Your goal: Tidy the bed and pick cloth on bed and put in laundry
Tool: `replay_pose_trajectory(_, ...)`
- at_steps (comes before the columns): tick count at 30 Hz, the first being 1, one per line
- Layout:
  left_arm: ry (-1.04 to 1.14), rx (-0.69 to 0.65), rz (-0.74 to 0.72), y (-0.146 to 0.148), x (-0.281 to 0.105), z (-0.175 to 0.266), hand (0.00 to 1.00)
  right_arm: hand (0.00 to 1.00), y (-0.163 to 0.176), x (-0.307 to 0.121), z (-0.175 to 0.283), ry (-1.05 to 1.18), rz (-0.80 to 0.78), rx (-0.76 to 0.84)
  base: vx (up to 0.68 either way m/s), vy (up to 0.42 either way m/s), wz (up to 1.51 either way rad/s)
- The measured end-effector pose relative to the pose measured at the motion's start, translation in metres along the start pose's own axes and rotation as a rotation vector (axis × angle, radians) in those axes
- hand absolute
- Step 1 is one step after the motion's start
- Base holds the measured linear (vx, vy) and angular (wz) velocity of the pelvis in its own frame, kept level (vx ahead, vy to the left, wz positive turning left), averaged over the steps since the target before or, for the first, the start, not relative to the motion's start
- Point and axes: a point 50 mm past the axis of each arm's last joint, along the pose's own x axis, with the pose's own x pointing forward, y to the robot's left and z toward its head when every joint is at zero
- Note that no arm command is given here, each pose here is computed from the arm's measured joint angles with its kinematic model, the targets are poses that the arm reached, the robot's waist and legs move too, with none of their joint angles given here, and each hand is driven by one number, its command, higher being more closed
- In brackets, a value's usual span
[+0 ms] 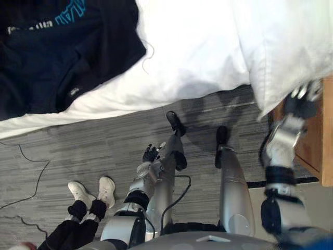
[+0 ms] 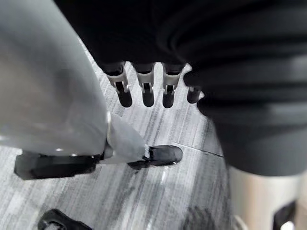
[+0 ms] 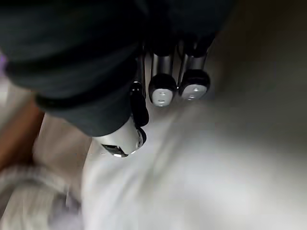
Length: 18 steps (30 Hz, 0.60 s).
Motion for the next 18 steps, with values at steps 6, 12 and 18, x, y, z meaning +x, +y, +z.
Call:
replay_pose_trajectory(6,0.004,-0.029,0.028,-0.002,-0.001,0.0,0.0,0.0,-0.046,-0.059,0.004,0.17,-0.166,-0.215,0.03,-0.046,-0.05)
replay_pose_trajectory(12,0.028,0.006,0.085,0.021,-0.004,-0.009,0.0,0.0,-0.087,-0.12,-0.011,0.551,-0.385,-0.833,0.07,-0.043,0.11)
replay_pose_trajectory(18,0.074,0.15,0.157,0.057,-0.017,-0.033,0.0,0.0,-0.116,-0.19,0.002,0.855,-0.502,-1.177,0.08,-0.01,0.62)
